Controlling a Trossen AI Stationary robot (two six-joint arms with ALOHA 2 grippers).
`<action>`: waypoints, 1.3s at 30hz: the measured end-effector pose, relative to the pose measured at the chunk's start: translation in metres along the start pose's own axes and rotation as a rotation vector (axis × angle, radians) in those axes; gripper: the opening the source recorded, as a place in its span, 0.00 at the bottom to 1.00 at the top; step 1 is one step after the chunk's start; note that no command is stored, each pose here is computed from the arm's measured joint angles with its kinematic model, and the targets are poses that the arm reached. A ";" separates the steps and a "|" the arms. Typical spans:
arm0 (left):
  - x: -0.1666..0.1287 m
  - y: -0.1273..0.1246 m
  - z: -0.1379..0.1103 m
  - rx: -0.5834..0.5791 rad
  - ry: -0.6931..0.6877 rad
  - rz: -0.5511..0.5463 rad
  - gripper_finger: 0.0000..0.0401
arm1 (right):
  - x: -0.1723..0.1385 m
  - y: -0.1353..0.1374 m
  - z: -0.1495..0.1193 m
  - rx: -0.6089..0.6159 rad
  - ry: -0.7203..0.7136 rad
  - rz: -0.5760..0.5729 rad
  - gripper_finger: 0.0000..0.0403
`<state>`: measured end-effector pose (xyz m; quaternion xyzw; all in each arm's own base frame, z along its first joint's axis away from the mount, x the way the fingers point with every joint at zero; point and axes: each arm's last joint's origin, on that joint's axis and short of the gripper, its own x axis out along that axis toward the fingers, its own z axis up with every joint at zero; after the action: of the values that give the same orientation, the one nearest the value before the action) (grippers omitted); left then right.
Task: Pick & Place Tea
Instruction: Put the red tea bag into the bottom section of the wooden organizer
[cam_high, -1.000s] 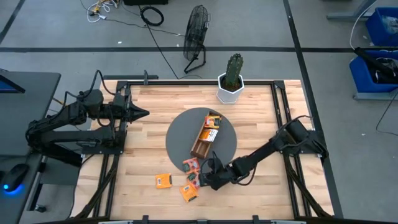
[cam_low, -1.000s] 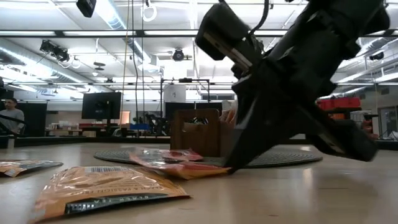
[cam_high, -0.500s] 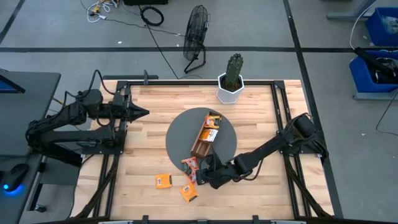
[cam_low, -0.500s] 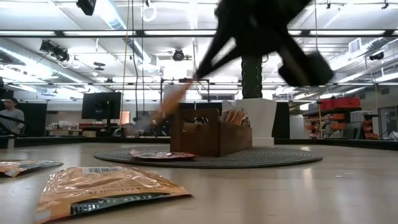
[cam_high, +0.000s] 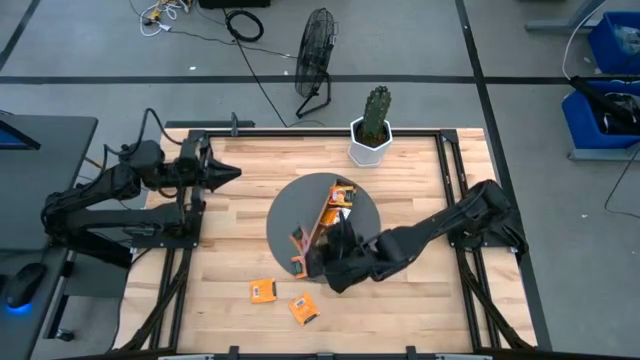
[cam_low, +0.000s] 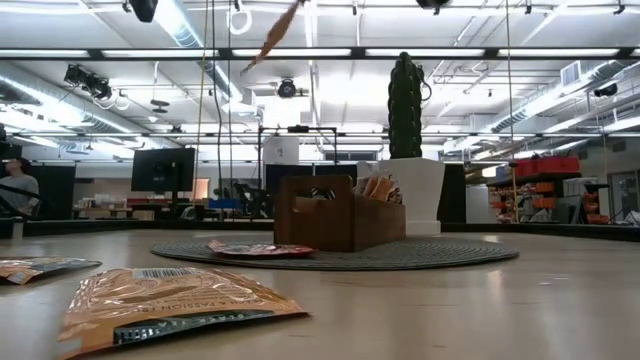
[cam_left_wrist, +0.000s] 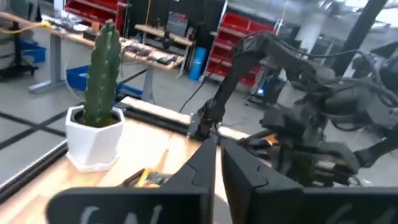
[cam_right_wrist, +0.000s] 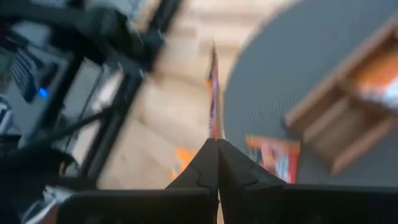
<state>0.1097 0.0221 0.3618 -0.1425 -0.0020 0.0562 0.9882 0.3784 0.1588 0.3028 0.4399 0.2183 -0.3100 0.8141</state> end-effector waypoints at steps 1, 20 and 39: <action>0.001 0.000 0.001 -0.019 -0.008 -0.010 0.10 | -0.004 0.004 0.008 -0.013 -0.028 0.001 0.00; 0.021 -0.002 0.003 -0.230 0.008 -0.117 0.57 | -0.055 0.061 0.119 -0.282 -0.489 0.078 0.00; 0.058 -0.002 0.020 -0.299 -0.167 -0.269 0.56 | -0.060 0.078 0.142 -0.316 -0.588 0.215 0.00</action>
<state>0.1672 0.0319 0.3813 -0.2808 -0.1112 -0.0656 0.9510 0.4018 0.0888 0.4591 0.2210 -0.0278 -0.2981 0.9282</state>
